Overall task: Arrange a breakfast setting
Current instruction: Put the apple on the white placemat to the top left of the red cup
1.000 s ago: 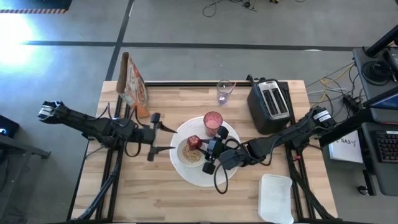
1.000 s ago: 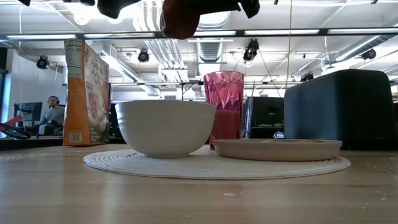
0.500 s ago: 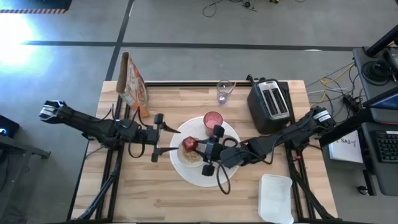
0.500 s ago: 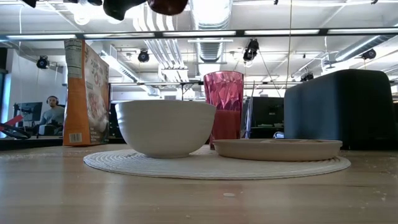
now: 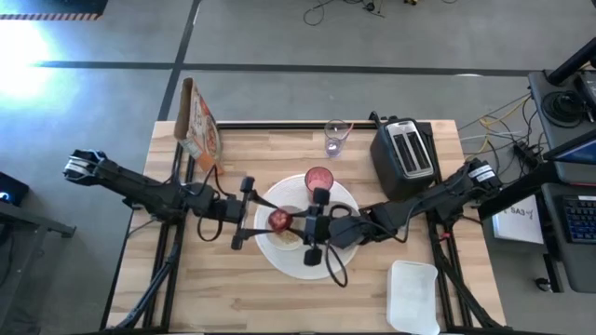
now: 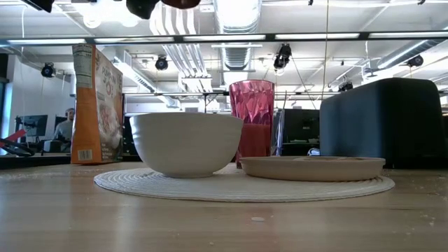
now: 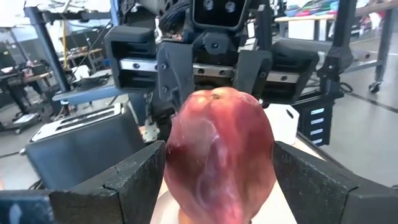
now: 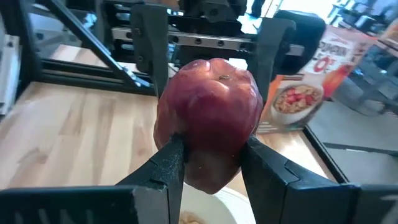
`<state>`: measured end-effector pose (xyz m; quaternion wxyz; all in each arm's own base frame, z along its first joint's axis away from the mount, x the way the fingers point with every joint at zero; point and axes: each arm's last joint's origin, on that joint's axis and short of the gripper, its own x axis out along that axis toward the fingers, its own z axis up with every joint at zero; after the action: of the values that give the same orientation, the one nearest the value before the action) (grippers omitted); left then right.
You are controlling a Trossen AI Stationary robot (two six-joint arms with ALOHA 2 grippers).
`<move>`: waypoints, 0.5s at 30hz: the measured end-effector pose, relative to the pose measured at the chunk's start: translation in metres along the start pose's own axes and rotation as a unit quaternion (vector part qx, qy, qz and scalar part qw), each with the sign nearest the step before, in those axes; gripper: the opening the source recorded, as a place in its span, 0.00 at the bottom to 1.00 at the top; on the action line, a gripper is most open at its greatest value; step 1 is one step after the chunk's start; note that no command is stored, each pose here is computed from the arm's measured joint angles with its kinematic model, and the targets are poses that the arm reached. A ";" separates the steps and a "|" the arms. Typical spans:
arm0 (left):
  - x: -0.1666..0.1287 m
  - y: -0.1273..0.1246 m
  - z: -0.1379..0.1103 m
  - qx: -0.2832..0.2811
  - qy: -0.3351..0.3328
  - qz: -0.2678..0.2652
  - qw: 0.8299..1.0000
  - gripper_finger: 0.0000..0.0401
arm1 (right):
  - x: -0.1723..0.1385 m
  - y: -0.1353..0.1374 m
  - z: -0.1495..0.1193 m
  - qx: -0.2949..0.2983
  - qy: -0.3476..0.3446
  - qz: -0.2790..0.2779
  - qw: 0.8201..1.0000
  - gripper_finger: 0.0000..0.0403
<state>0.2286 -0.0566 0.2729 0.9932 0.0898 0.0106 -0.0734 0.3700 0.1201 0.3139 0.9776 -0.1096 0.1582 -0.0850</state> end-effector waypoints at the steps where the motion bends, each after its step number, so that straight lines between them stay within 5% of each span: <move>1: 0.001 0.000 0.000 0.000 -0.002 -0.004 1.000 0.68 | 0.000 0.000 0.000 -0.001 -0.001 0.002 1.000 0.30; 15: 0.004 -0.002 0.000 -0.004 -0.017 -0.021 1.000 0.63 | 0.001 -0.001 0.002 -0.023 -0.012 0.010 1.000 0.30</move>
<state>0.2319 -0.0587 0.2729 0.9918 0.0844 -0.0040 -0.0956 0.3715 0.1189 0.3160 0.9775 -0.1309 0.1499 -0.0702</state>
